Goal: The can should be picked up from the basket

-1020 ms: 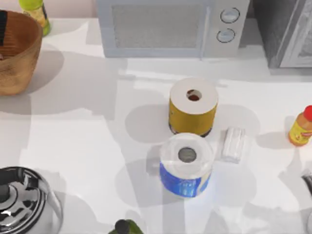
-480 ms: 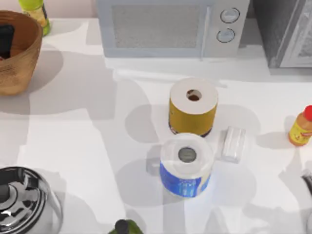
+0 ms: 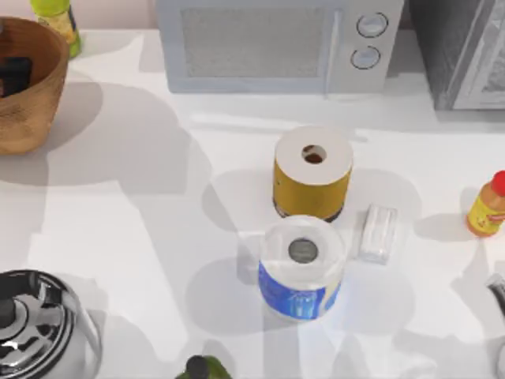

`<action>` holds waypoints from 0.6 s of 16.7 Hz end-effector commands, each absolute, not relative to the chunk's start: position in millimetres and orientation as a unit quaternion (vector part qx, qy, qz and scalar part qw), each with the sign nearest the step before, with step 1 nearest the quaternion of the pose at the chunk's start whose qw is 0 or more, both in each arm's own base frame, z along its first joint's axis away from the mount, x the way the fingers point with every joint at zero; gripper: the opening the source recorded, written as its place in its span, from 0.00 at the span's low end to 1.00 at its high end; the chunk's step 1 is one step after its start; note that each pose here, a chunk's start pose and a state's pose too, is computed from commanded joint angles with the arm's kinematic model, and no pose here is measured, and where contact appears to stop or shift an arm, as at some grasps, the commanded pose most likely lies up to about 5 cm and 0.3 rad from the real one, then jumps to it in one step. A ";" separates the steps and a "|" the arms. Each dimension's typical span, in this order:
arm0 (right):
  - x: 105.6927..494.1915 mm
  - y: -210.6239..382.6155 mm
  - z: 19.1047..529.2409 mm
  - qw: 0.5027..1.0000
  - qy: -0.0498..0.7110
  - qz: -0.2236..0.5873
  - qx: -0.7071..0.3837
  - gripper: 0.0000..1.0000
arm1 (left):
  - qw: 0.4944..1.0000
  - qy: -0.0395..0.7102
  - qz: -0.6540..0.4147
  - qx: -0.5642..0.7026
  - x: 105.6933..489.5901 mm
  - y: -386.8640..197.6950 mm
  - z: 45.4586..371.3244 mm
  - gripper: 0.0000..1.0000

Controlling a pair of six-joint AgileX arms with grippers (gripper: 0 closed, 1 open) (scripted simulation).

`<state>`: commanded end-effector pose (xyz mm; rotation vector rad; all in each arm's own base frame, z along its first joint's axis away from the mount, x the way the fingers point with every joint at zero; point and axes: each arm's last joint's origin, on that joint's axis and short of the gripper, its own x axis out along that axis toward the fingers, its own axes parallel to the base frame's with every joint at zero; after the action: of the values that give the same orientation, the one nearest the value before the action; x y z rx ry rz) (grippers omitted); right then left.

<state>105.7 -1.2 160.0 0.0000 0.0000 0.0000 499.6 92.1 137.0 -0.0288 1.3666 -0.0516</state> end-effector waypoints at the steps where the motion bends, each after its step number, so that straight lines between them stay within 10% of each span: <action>1: 105.7 -1.2 160.0 1.000 0.000 0.000 0.000 1.00 | 0.775 0.631 -0.024 -0.013 500.2 91.9 132.9 1.00; 5: 105.7 -1.2 160.0 1.000 0.000 0.000 0.000 1.00 | 0.775 0.631 -0.024 -0.013 500.3 91.8 132.1 1.00; 10: 105.7 -1.2 160.0 1.000 0.000 0.000 0.000 1.00 | 0.775 0.631 -0.024 -0.013 500.3 91.8 132.1 0.62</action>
<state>105.7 -1.2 160.0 0.0000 0.0000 0.0000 500.3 91.8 132.1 -0.0289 1.3666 -0.0516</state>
